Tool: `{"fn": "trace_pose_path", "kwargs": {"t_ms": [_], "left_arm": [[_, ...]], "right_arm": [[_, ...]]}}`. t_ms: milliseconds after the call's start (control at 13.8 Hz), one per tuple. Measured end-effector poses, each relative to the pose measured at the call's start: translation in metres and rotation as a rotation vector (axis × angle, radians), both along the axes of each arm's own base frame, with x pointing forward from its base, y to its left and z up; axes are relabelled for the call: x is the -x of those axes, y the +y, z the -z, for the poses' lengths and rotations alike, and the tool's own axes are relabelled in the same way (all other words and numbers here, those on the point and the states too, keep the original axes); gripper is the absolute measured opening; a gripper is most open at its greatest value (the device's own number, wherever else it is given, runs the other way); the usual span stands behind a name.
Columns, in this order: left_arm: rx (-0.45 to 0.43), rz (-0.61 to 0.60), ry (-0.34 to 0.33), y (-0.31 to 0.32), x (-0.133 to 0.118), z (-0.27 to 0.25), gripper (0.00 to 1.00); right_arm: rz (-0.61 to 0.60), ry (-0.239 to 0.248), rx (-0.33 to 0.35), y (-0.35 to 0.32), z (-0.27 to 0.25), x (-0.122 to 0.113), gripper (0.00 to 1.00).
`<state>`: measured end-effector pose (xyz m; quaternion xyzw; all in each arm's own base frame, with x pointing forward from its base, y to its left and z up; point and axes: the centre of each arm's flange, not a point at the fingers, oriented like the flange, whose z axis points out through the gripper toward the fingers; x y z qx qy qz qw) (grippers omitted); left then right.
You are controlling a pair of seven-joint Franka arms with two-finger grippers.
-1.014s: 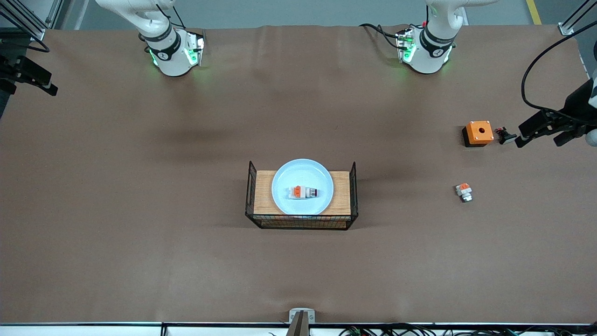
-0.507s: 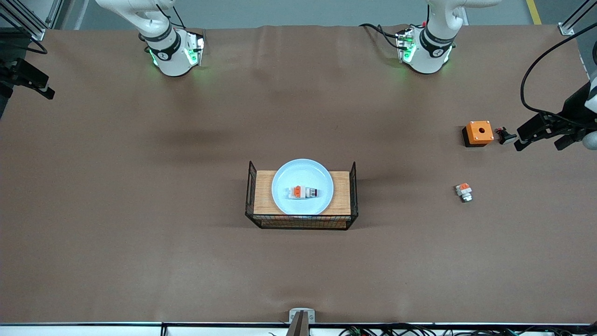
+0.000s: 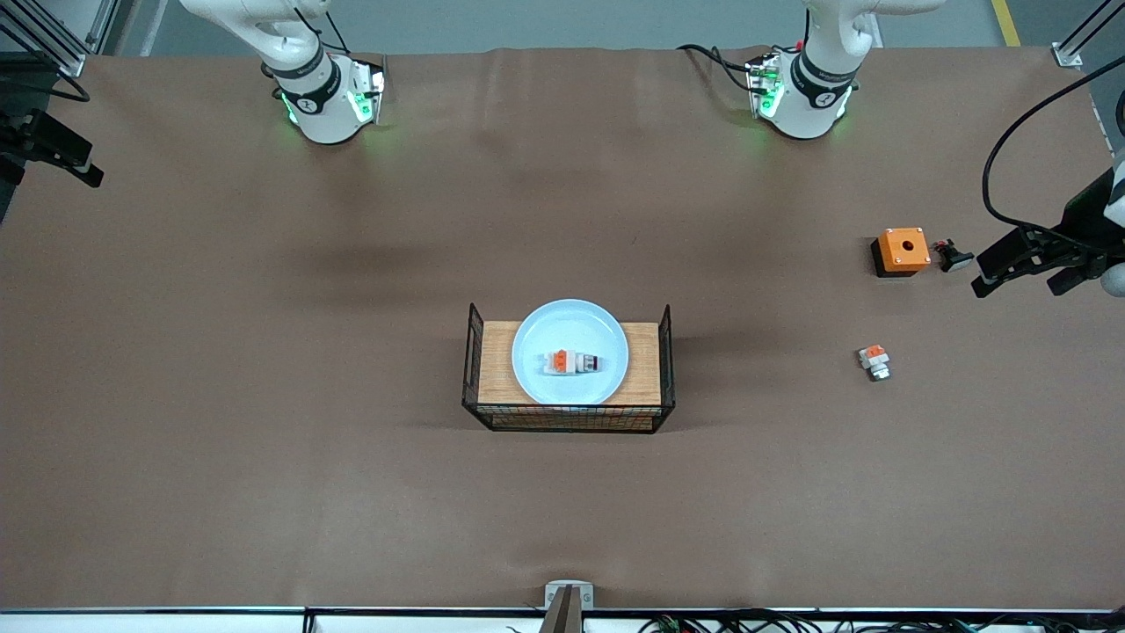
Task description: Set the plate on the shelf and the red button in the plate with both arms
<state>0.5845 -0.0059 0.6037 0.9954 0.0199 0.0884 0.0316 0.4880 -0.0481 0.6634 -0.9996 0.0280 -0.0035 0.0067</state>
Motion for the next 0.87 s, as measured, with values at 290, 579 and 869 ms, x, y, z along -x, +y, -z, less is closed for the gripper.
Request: {"fn": "trace_pose_path", "kwargs": {"t_ms": [290, 579, 869], "left_arm": [[0.0, 0.003, 0.011, 0.0, 0.003, -0.014, 1.0], [0.001, 0.016, 0.059, -0.005, 0.014, -0.034, 1.0], [0.001, 0.025, 0.061, -0.01, 0.015, -0.034, 1.0]], "right_arm": [[-0.003, 0.0, 0.0, 0.0, 0.0, 0.0, 1.0], [-0.006, 0.0, 0.0, 0.0, 0.0, 0.0, 1.0], [-0.008, 0.002, 0.0, 0.0, 0.0, 0.0, 1.0]]}}
